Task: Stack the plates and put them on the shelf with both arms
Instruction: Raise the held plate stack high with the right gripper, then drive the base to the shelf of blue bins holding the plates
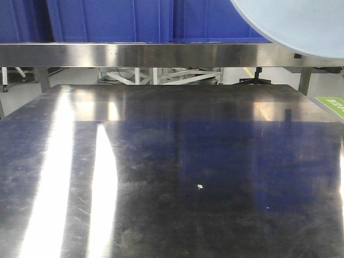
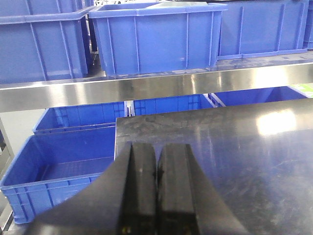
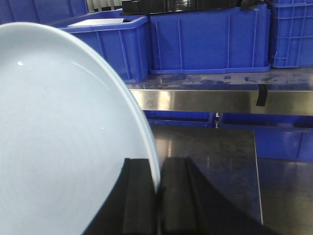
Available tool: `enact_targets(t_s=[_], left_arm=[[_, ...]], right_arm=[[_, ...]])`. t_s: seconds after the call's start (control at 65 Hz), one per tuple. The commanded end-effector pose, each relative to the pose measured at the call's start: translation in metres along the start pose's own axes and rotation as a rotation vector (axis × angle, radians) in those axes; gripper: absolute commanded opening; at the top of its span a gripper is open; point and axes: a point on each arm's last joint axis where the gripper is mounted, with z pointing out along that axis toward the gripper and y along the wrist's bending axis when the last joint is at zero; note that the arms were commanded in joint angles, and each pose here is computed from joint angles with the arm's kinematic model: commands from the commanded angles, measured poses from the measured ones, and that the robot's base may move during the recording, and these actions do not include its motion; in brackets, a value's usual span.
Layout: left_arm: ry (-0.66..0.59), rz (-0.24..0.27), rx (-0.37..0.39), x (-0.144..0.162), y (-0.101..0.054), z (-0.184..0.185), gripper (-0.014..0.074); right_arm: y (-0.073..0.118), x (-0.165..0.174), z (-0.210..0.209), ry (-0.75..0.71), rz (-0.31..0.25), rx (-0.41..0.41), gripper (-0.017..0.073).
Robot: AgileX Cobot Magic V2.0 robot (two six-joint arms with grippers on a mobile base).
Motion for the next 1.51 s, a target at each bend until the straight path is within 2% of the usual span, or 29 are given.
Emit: enact_targets(t_s=[0.0,1.492], left_arm=[[-0.111,-0.014,-0.014,-0.0173,0.0018,-0.0008,0.0082],[-0.111,-0.014,-0.014,-0.0173,0.0018,-0.0008,0.0082]], right_arm=[[0.0006,-0.0194,-0.0022,-0.131,-0.005,0.005,0.0048],[0.0006,-0.0194,-0.0022,-0.131,-0.005,0.005,0.0048]])
